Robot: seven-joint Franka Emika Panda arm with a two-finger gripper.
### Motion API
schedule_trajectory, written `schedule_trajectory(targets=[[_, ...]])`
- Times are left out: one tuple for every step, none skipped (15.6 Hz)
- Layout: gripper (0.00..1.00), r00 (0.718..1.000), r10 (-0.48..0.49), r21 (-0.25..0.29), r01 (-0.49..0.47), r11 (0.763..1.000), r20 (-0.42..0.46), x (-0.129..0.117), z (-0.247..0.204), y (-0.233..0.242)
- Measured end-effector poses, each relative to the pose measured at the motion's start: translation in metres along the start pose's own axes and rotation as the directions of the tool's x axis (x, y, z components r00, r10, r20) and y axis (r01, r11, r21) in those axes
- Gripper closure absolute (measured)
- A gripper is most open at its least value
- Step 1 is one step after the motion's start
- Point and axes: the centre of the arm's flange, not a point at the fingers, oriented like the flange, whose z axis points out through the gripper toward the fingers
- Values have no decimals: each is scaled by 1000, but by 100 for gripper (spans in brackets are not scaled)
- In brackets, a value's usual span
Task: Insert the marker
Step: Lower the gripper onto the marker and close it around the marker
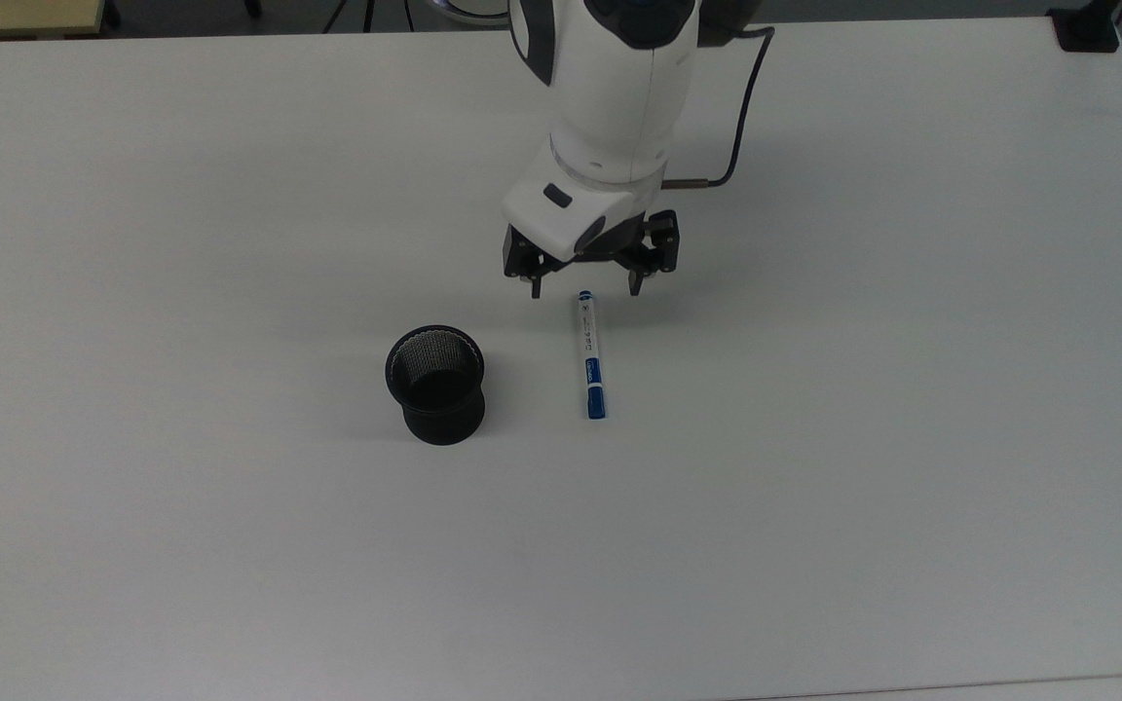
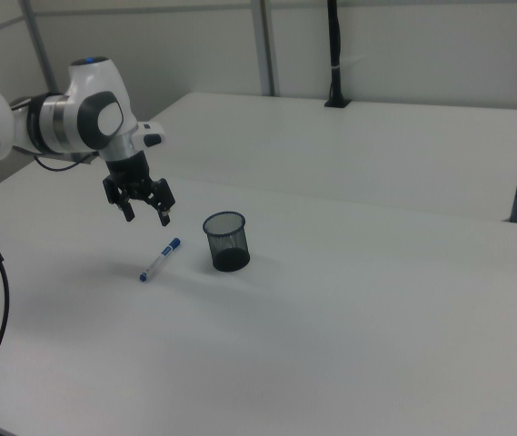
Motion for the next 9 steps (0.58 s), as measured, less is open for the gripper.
schedule_trajectory(targets=[[0,1000,1,3,-1,1000,-6,2,7,-3],[0,1000,12,4,-12,1000,-14,5,15,-6],[0,999,32,-1,-32,999,-27,8,24,-9],[1,998,56,-13,-56,998,-38,11,34,-13],[2,996,78,-25,-79,997,-46,13,44,-16],[5,994,95,-32,-97,995,-51,14,53,-18],[11,992,110,-34,-112,993,-55,15,61,-21],[11,991,118,-32,-120,992,-57,17,68,-22],[17,991,122,-30,-124,992,-60,18,73,-23]])
